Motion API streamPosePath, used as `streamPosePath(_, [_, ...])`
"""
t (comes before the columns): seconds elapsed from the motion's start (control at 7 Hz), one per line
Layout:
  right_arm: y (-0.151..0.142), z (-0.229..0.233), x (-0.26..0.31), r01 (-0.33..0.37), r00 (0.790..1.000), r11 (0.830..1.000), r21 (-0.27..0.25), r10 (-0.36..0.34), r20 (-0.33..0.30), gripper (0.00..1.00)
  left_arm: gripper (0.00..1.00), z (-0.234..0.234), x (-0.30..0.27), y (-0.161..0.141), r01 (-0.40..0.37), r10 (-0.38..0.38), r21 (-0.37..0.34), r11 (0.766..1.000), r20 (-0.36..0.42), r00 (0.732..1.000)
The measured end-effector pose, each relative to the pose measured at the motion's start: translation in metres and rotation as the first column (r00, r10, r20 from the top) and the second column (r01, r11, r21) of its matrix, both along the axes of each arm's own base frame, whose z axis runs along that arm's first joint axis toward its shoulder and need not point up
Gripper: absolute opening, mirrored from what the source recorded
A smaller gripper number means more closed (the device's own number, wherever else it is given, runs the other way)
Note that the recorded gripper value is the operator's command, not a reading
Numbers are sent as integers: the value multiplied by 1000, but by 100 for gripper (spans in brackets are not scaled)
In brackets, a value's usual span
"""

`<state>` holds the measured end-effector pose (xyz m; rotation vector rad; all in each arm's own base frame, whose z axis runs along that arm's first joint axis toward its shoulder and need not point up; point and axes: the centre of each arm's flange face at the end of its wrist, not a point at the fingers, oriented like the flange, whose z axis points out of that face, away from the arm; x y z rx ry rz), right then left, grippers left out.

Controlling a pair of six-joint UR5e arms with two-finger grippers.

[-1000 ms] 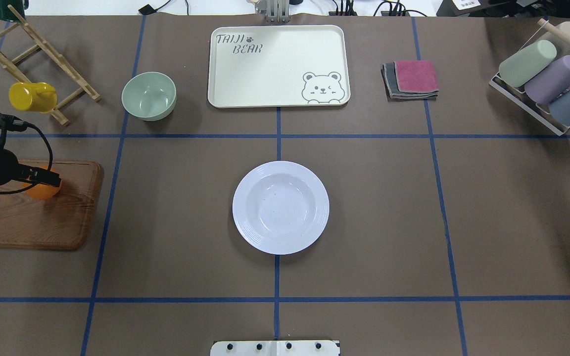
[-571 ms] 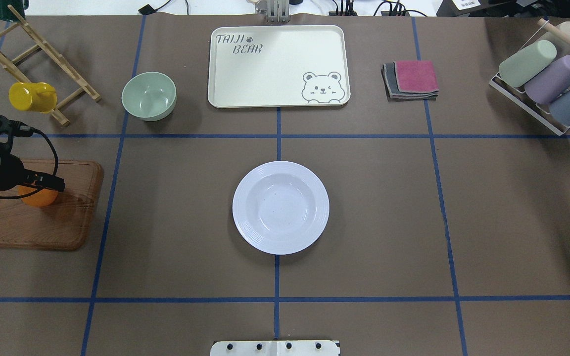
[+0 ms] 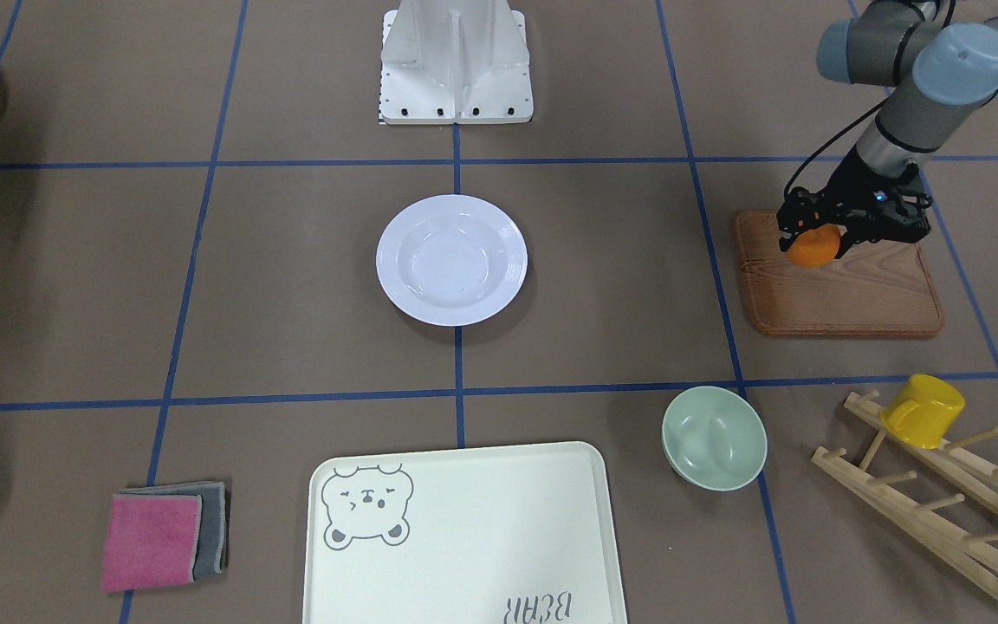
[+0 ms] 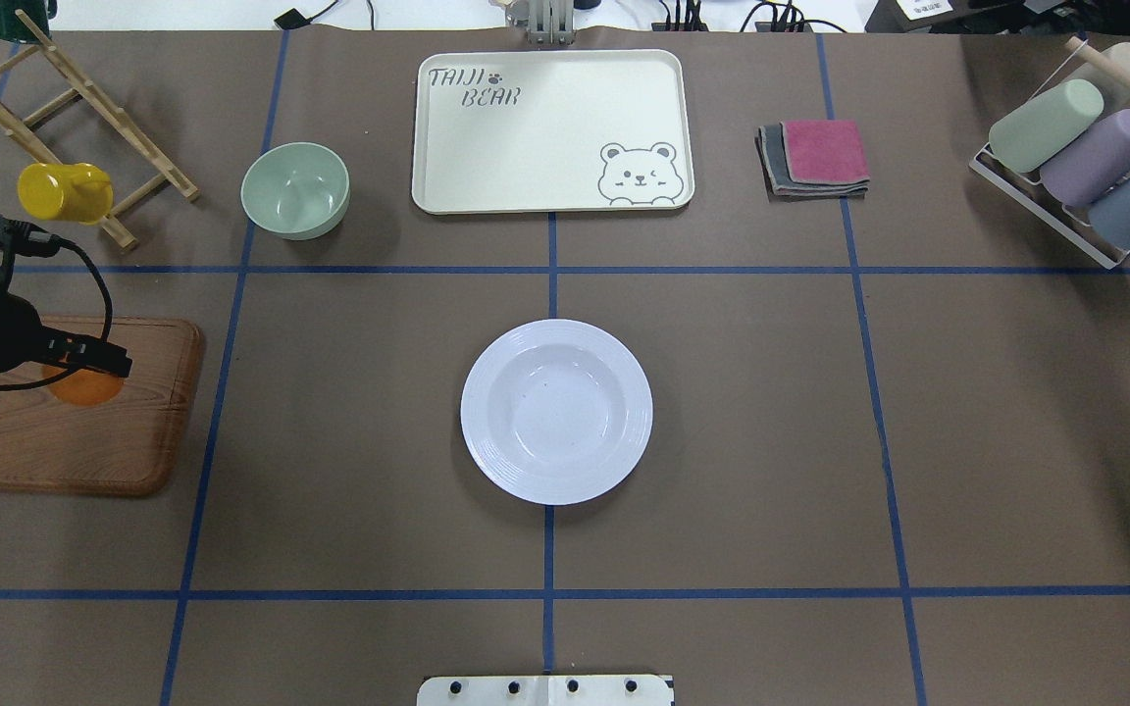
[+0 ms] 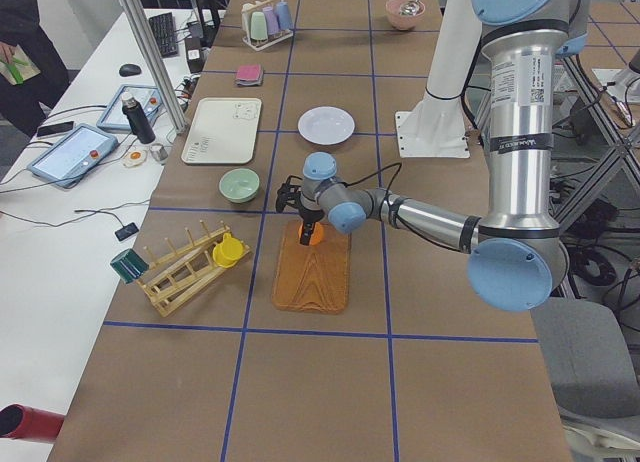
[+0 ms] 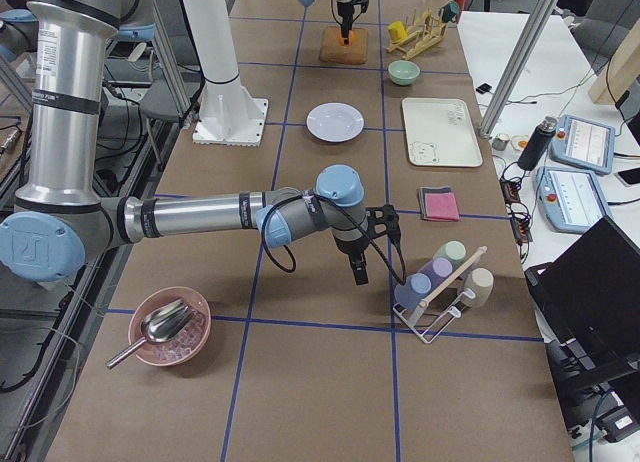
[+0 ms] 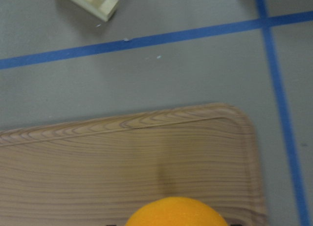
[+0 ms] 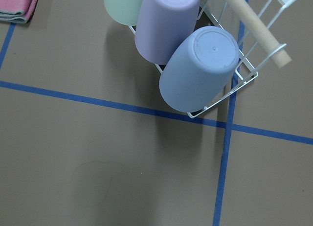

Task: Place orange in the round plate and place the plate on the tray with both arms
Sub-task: 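Carry the orange with the left gripper and release it on the white plate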

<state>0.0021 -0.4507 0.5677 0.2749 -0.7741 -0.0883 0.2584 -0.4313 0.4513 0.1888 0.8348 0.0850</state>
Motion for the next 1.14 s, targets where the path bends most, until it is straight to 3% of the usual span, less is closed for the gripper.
streamPosePath(0.29, [0,-1,0,0,1000,1000,0,0,5,100,0,-122,45,-33,39,-38,-71,997,15,999])
streamPosePath(0.71, [0,-1,-1,0,1000,1000,-1,0,10,100,0,-269,193,-47,92,-96,-178,980,-13,995])
streamPosePath(0.86, [0,-1,-1,-1,1000,1000,-3,1,12,100,0,-298,246,-46,111,-117,-195,975,-19,993])
streamPosePath(1.0, [0,-2,-1,-3,1000,1000,-4,3,13,100,0,-307,302,-40,123,-132,-190,974,-35,991])
streamPosePath(1.14, [0,-1,-1,-4,1000,1000,-6,4,13,100,6,-299,348,-28,124,-135,-172,977,-53,989])
